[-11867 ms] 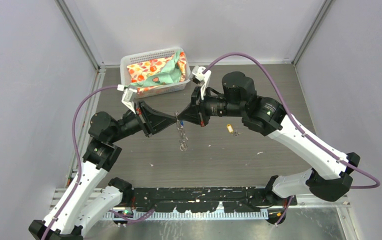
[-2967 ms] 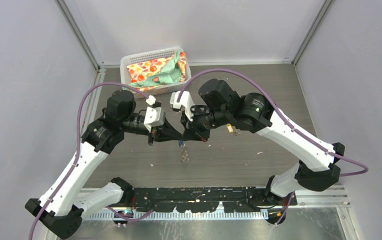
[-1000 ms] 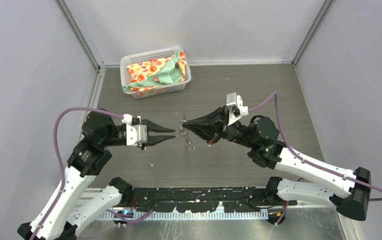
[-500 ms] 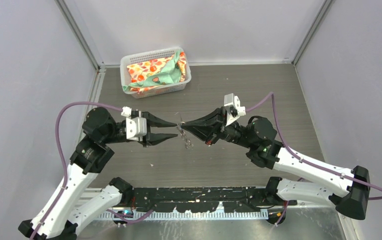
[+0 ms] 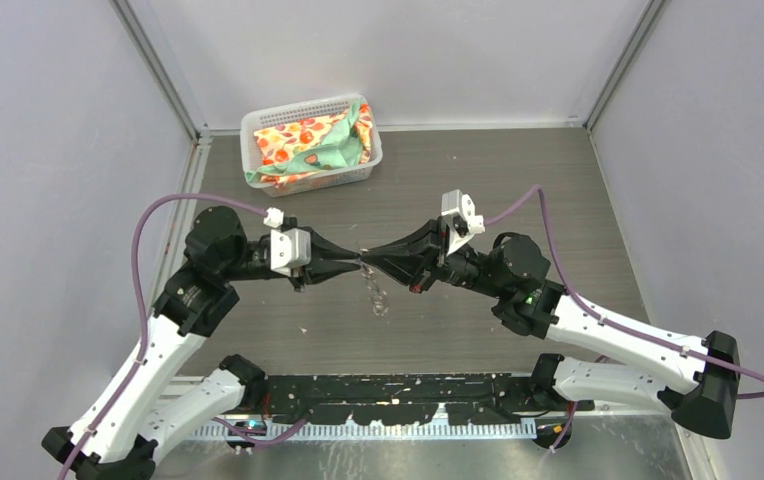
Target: Put the keys on the keyring
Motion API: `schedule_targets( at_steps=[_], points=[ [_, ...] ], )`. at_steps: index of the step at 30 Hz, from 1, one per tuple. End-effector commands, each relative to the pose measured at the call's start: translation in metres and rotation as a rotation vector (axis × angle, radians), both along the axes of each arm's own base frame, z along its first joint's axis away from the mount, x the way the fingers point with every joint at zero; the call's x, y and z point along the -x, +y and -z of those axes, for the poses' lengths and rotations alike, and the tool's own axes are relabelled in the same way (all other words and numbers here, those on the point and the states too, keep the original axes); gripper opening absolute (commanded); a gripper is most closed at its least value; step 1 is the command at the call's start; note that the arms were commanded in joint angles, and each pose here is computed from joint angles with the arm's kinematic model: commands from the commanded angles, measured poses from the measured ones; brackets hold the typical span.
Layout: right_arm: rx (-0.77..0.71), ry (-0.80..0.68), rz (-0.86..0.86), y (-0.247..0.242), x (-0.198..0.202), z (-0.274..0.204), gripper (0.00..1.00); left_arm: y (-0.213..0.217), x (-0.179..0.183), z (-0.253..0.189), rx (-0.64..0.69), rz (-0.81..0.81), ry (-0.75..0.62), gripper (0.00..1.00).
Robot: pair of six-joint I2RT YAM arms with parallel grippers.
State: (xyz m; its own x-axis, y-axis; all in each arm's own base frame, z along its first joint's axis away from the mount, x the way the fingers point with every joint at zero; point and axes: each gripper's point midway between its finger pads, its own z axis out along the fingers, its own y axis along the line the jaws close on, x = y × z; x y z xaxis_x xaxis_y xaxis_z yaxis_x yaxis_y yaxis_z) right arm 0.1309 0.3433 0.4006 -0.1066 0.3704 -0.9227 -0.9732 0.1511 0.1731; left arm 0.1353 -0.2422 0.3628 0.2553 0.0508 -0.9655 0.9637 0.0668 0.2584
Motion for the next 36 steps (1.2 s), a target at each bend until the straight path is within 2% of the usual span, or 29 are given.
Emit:
schedule_targets(
  at_steps=[1, 3, 4, 14, 23, 30, 33, 36],
  points=[
    [-0.041, -0.033, -0.005, -0.004, 0.005, -0.017, 0.01, 0.002, 0.000, -0.002, 0.001, -0.012, -0.045, 0.12],
    [-0.030, -0.030, 0.000, -0.004, 0.004, -0.015, 0.01, 0.002, 0.002, -0.004, 0.005, -0.005, -0.050, 0.01],
    [-0.021, -0.030, 0.003, -0.004, 0.004, -0.014, 0.01, 0.003, 0.002, -0.006, 0.008, -0.008, -0.054, 0.01],
    [0.074, -0.032, 0.023, -0.013, 0.006, 0.000, 0.01, 0.011, 0.010, -0.023, 0.031, -0.025, -0.122, 0.01],
    [0.078, -0.033, -0.029, -0.012, 0.015, -0.004, 0.01, 0.010, 0.007, -0.014, -0.001, -0.018, -0.125, 0.00],
    [0.165, 0.004, -0.022, -0.008, 0.011, 0.012, 0.01, 0.012, 0.000, -0.023, 0.013, -0.060, -0.185, 0.01],
    [0.178, 0.017, 0.003, -0.007, 0.005, 0.014, 0.14, 0.010, -0.002, -0.030, 0.030, -0.059, -0.207, 0.00],
    [0.183, 0.027, 0.053, -0.006, -0.005, 0.011, 0.40, 0.007, -0.003, -0.036, 0.036, -0.043, -0.207, 0.00]
  ],
)
